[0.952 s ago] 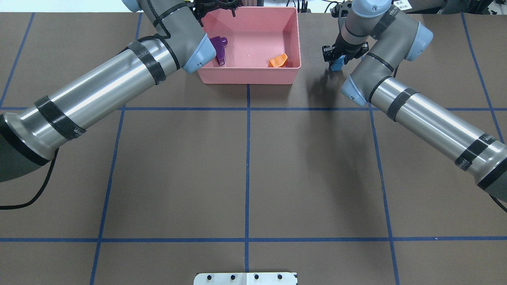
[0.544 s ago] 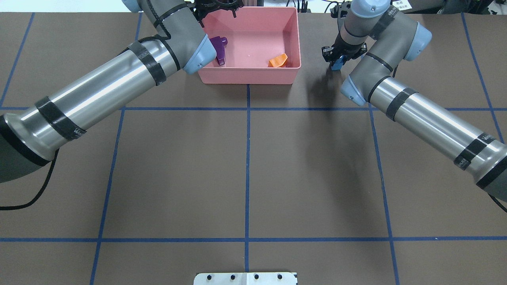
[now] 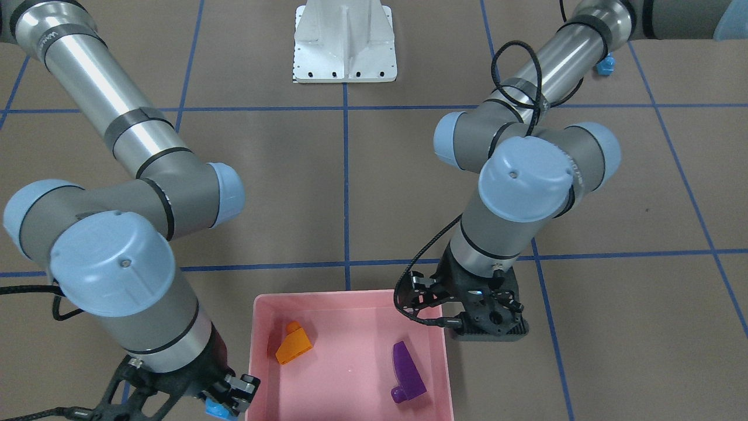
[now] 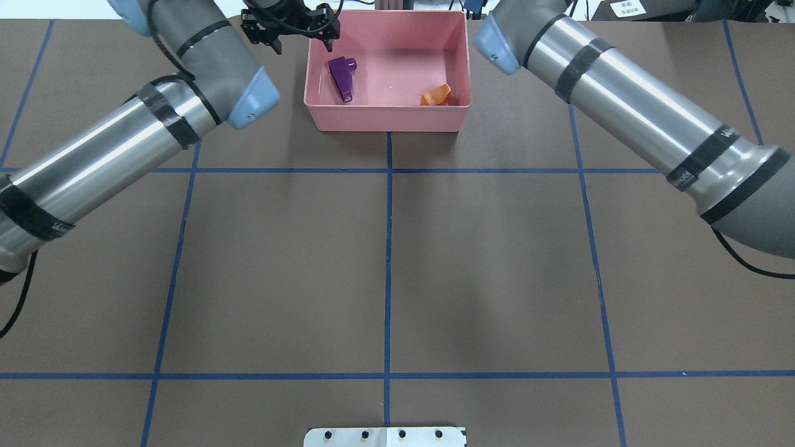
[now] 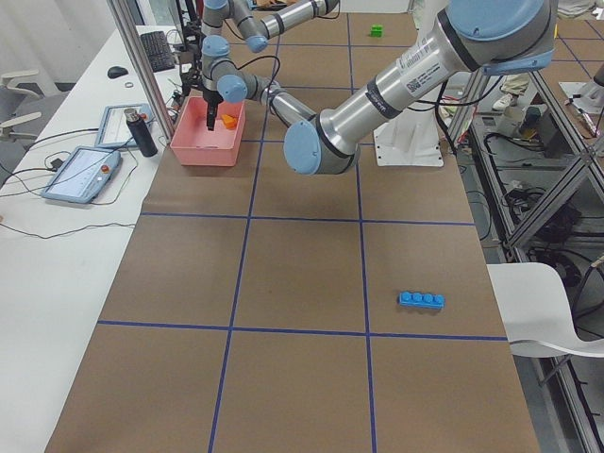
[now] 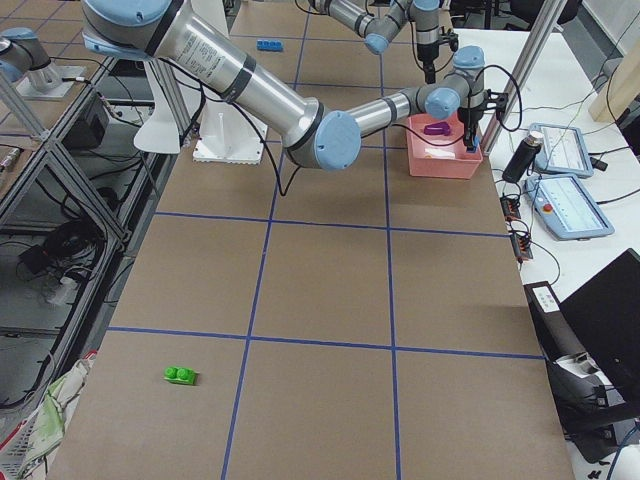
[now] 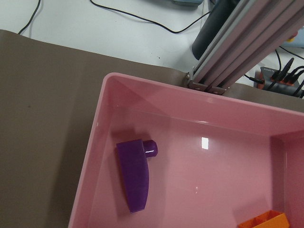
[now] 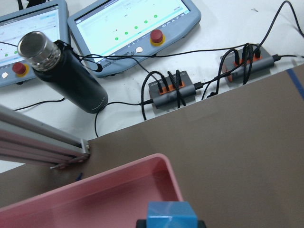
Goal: Put all blocks into box
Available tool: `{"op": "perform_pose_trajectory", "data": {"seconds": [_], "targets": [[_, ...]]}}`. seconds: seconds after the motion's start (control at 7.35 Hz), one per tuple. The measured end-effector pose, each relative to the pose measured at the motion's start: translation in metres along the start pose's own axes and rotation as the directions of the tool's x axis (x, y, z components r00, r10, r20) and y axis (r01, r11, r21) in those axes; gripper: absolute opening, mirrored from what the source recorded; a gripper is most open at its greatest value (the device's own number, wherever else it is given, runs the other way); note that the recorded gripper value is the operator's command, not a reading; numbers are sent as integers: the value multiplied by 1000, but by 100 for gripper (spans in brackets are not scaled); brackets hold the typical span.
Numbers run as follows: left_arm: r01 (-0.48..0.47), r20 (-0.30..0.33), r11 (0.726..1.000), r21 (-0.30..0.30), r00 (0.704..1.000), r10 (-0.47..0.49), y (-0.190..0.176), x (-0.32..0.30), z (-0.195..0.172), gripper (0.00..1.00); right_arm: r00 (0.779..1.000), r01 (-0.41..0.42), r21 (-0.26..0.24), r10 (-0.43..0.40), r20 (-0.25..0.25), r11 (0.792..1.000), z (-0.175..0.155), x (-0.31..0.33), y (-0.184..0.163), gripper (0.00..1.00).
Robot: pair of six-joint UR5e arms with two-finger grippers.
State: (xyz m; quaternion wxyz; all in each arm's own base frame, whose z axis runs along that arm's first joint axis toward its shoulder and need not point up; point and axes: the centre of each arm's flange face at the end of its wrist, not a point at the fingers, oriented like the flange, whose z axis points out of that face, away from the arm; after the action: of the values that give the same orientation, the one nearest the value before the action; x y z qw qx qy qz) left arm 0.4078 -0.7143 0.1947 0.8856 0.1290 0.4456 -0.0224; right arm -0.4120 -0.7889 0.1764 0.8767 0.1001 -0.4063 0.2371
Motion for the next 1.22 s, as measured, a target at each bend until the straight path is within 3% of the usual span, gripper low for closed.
{"op": "perform_pose_trajectory", "data": {"seconds": [0.14, 0.41, 0.54, 0.68, 0.82, 1.22], "targets": [[-42, -23, 999, -27, 999, 41, -2, -31, -9, 100, 1000, -4, 14, 4, -11, 1000, 6, -27, 29, 99], [-61, -82, 995, -83, 995, 54, -5, -75, -25, 100, 999, 31, 2, -31, -38, 1000, 23, -50, 75, 100], [-54, -86, 995, -86, 995, 47, 2, -91, -28, 100, 997, 56, -41, -58, -55, 998, 21, -48, 75, 100], [-53, -79, 995, -80, 996, 47, 18, -112, -29, 100, 992, 99, -116, -107, -63, 988, 3, -41, 63, 100], [-57, -78, 995, -79, 996, 51, 41, -135, -30, 100, 988, 129, -168, -142, -67, 977, -19, -27, 53, 100], [-64, -80, 994, -83, 995, 58, 132, -204, -55, 100, 973, 210, -211, -226, -55, 955, -62, 76, 52, 100]]}}
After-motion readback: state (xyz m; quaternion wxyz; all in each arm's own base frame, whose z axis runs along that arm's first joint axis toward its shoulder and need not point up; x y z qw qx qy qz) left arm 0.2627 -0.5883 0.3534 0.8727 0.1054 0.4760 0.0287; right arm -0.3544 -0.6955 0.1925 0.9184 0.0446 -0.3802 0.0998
